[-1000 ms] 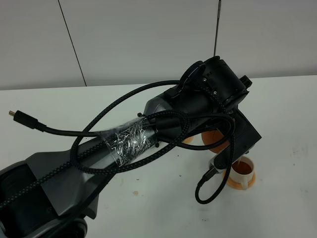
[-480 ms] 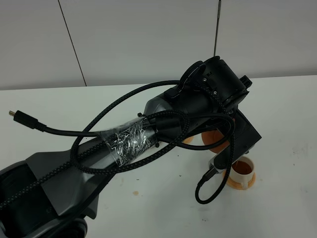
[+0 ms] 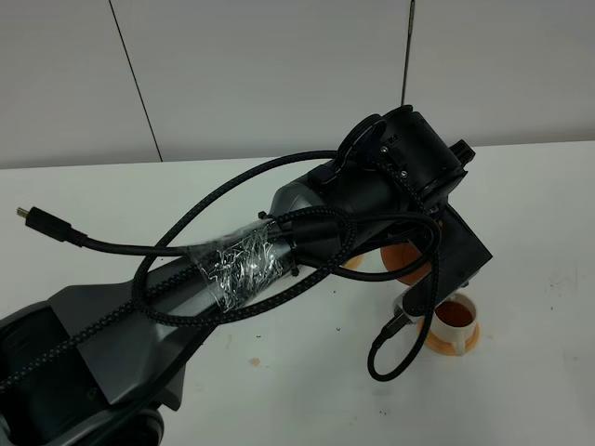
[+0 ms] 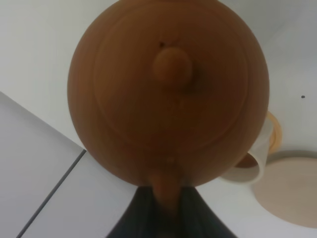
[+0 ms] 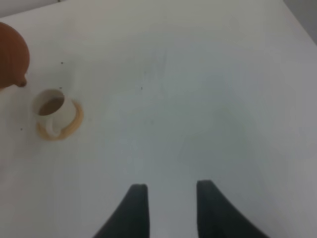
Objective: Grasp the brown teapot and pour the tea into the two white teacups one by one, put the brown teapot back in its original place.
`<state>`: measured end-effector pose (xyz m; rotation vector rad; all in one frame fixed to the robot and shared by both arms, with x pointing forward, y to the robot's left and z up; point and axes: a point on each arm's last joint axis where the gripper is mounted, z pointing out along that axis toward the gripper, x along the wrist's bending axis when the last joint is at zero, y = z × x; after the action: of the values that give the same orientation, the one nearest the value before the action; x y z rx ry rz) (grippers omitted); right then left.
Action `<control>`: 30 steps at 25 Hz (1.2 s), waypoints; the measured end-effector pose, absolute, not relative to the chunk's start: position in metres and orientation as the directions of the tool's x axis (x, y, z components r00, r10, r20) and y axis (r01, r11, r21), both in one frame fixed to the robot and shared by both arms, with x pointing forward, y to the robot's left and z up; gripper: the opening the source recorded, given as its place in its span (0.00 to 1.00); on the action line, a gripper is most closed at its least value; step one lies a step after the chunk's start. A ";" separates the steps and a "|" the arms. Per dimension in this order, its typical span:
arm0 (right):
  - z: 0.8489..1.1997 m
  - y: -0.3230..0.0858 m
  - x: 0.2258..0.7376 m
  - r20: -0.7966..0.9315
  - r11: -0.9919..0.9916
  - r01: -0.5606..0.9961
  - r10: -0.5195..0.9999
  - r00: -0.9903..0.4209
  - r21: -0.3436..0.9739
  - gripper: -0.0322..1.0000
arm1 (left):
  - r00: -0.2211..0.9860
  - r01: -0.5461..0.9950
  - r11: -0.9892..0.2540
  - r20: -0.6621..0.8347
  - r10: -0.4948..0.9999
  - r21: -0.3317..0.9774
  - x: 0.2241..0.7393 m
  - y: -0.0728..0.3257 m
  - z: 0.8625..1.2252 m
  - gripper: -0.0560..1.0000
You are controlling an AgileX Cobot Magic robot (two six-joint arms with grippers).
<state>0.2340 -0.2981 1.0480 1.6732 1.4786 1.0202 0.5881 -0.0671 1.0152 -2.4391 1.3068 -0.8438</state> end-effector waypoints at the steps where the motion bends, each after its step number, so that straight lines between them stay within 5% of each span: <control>1: 1.048 -0.298 0.234 0.120 -0.130 0.465 0.991 0.050 0.876 0.26 | 0.430 -0.678 -0.567 0.375 -0.822 -0.467 0.588 -0.067 1.015 0.22; 21: 1.048 -0.298 0.234 0.120 -0.130 0.465 0.991 0.050 0.876 0.26 | 0.445 -0.674 -0.588 0.389 -0.807 -0.448 0.588 -0.068 1.015 0.22; 30: 1.048 -0.298 0.234 0.120 -0.130 0.465 0.991 0.050 0.876 0.26 | 0.593 -0.601 -0.712 0.394 -0.702 -0.363 0.583 -0.064 1.011 0.22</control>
<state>0.2340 -0.2981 1.0480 1.6732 1.4786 1.0202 0.5826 -0.0643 1.0113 -2.6286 1.0875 -0.7753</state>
